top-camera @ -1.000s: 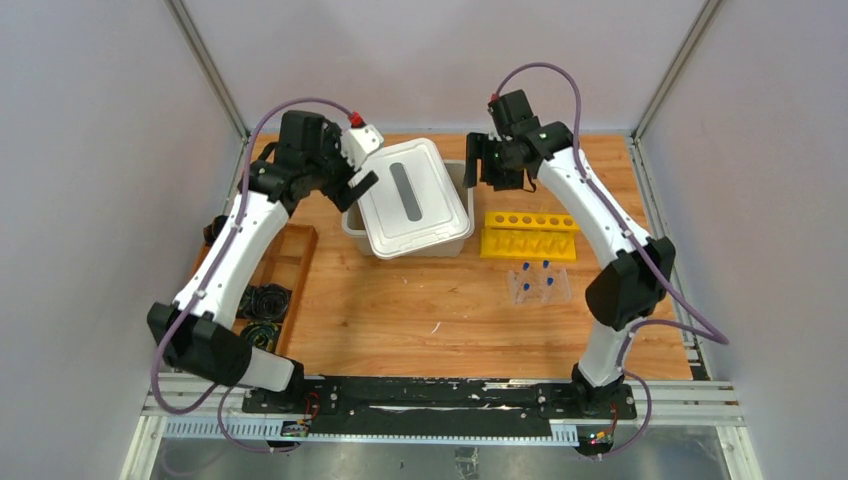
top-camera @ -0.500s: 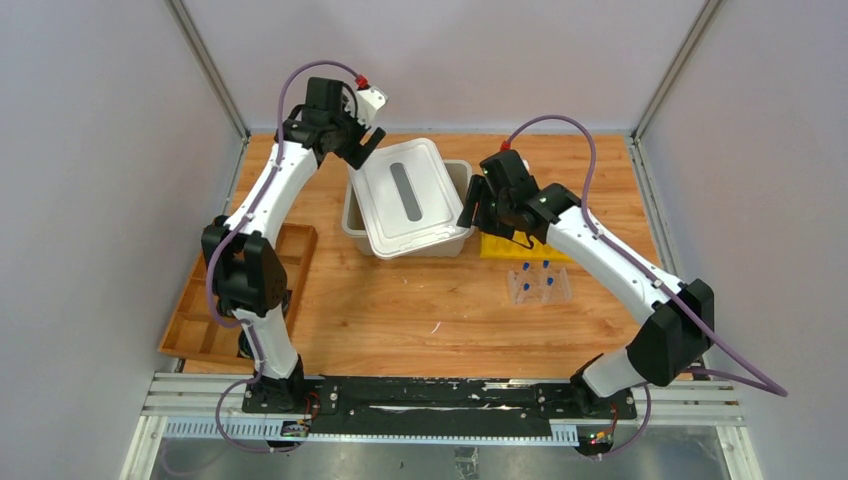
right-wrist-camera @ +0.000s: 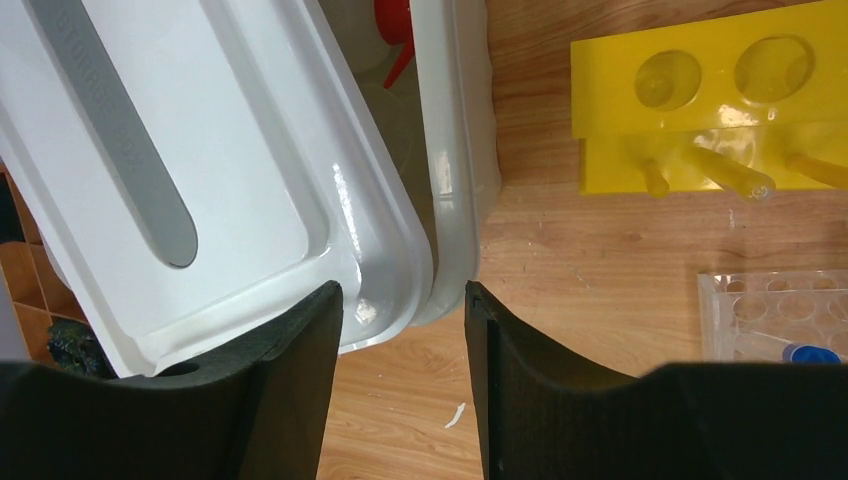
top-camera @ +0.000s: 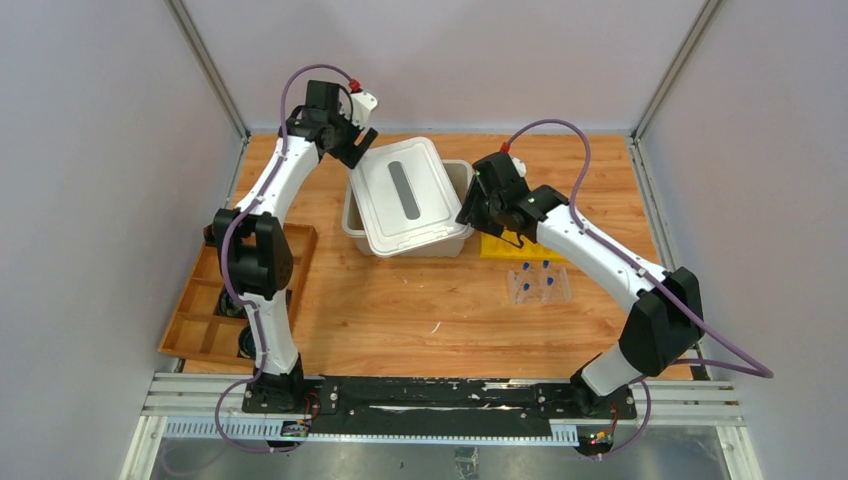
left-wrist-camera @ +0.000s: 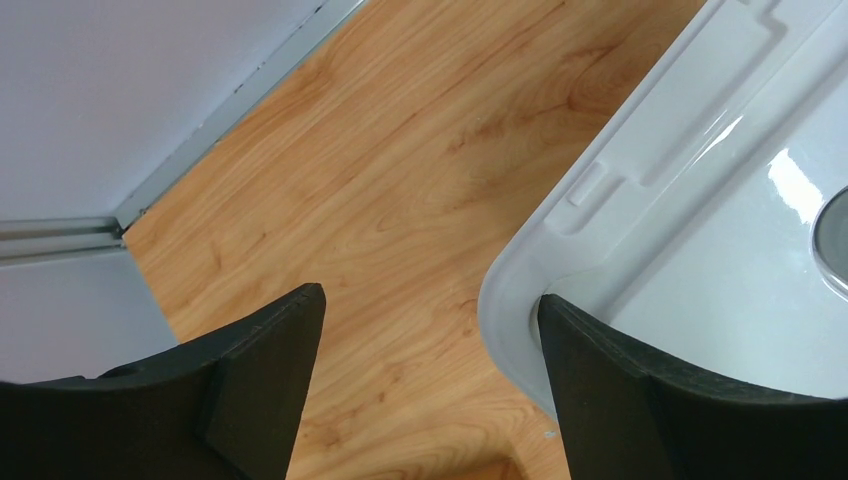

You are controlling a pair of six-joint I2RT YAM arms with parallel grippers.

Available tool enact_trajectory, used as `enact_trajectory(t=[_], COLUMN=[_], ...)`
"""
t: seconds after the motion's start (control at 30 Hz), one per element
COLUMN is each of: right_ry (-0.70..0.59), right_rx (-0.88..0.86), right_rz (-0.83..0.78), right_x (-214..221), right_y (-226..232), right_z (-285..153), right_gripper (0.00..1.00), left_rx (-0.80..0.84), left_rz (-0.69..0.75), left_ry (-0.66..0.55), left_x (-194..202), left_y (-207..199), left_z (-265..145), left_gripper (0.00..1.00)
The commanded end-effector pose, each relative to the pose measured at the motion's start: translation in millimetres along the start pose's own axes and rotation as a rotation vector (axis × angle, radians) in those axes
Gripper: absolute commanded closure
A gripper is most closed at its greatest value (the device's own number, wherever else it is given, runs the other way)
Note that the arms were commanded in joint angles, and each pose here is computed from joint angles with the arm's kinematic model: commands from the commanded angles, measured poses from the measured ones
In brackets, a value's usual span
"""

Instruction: Organize the chemistry lab equipment

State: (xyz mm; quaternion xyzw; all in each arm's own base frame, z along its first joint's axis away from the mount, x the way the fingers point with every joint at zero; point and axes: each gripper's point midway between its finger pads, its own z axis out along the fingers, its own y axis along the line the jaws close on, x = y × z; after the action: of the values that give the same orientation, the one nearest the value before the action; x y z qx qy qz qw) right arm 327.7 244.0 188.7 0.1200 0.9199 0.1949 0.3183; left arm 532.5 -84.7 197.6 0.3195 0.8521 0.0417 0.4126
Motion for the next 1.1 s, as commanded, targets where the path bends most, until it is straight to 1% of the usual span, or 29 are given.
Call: enact_trajectory(t=[0.0,0.17,0.3,0.47,0.63,0.7,0.83,1.07], right_ry=[-0.028,-0.011,-0.024,-0.051,-0.068,-0.046,-0.01,-0.01], right_rx=[0.027,0.032,0.059,0.09,0.096,0.077,0.053,0.058], right_rz=[0.003,-0.011,-0.036,-0.052,-0.109,-0.123,-0.161,-0.217], right_x=[-1.9,-0.2,-3.6,-13.8,-29.8,-33.1,-37.2,-56.3], right_y=[0.2,0.5,-7.4,-22.9,-30.5,-30.9,-29.6,-28.2], right_z=[11.9,18.8,21.7,18.1,18.0,21.6,29.6,42.4], right_gripper=[0.48,0.5,0.54,0.6,0.62,0.63,0.66,0.68], left_rx=[-0.004,0.002,0.013,0.025,-0.002,0.004,0.022,0.052], left_rz=[0.007,0.005,-0.001,0.017,0.035,0.04,0.029,0.056], left_ry=[-0.032,-0.02,-0.026,-0.024,0.021,0.038,0.027,0.035], left_x=[-6.2,0.4,0.5,4.7,20.6,27.7,29.3,37.2], left_y=[1.4,-2.4,-6.0,-10.8,-9.7,-12.8,-19.3,-28.8], left_z=[0.7,-3.1,-15.1,-29.6,-32.7,-33.2,-42.2,-71.8], left_gripper=[0.17,0.17,0.17,0.17,0.17,0.17,0.17,0.15])
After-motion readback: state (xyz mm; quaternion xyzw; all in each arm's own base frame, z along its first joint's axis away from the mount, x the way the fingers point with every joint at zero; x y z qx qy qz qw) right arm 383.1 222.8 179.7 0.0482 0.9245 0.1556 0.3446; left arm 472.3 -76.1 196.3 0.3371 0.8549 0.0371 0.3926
